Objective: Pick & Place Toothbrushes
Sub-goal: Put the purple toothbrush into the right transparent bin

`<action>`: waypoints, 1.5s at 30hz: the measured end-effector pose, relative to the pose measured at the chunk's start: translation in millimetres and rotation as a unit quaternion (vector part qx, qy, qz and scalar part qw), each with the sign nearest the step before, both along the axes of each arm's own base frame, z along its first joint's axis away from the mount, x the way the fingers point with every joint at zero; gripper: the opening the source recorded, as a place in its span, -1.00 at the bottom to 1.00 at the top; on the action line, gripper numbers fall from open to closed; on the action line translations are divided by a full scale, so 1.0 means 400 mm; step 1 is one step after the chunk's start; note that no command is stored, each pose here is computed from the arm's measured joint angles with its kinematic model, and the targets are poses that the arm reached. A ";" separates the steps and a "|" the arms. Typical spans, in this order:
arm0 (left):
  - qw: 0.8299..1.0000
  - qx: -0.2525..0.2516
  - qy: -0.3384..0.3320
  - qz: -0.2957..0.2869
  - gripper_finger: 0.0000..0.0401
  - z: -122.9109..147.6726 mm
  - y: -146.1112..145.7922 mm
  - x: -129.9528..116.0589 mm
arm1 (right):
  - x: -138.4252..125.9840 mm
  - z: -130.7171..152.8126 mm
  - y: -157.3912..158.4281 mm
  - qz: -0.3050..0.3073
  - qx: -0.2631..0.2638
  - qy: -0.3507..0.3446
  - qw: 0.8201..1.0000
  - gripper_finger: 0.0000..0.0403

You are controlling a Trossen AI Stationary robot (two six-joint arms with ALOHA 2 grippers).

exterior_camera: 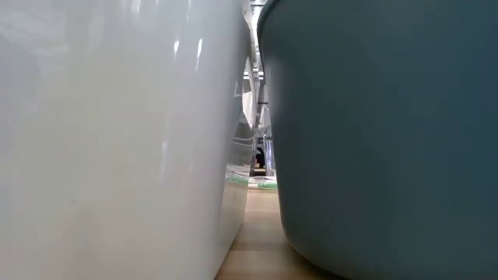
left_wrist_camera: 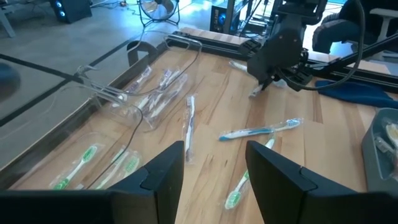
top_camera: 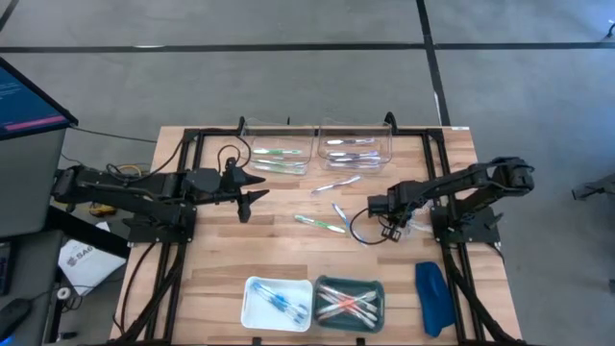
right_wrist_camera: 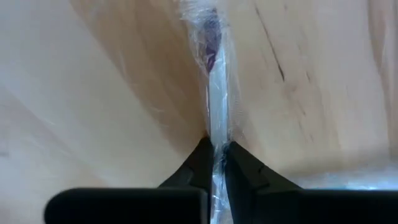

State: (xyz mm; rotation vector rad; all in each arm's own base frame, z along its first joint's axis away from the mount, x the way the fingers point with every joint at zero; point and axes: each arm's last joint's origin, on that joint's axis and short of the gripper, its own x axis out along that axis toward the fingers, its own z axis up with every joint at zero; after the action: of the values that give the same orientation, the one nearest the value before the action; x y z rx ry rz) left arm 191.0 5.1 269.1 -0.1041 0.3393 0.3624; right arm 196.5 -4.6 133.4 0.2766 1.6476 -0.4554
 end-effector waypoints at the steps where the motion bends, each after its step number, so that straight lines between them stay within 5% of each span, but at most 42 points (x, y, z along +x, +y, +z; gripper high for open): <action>1: 1.000 0.000 -0.001 0.000 -0.16 0.000 0.000 0.000 | 0.003 0.003 0.000 -0.002 0.002 0.000 1.000 -0.90; 18: 1.000 0.000 -0.002 0.000 -0.16 0.001 0.000 0.000 | 0.067 0.090 0.000 0.012 0.003 -0.036 0.999 -0.92; 26: 1.000 0.000 -0.003 0.000 -0.16 0.001 0.000 0.001 | 0.144 0.227 -0.027 0.051 -0.044 -0.104 0.992 -0.95; 32: 1.000 0.000 -0.005 0.000 -0.16 0.002 0.000 0.001 | 0.209 0.376 -0.090 0.104 -0.114 -0.187 0.970 -0.94; 40: 1.000 -0.005 -0.005 -0.012 -0.16 0.002 -0.002 0.001 | 0.257 0.516 -0.221 0.205 -0.235 -0.306 0.899 -0.94; 45: 1.000 -0.002 -0.003 -0.014 -0.16 0.002 -0.002 0.001 | 0.240 0.517 -0.333 0.183 -0.248 -0.325 0.894 -0.94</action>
State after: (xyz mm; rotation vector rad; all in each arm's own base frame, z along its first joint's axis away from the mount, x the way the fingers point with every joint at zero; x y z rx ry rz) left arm 191.4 4.4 269.9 -0.1037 0.3349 0.3347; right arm 292.3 -137.6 340.2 -0.2491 0.8530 -0.4172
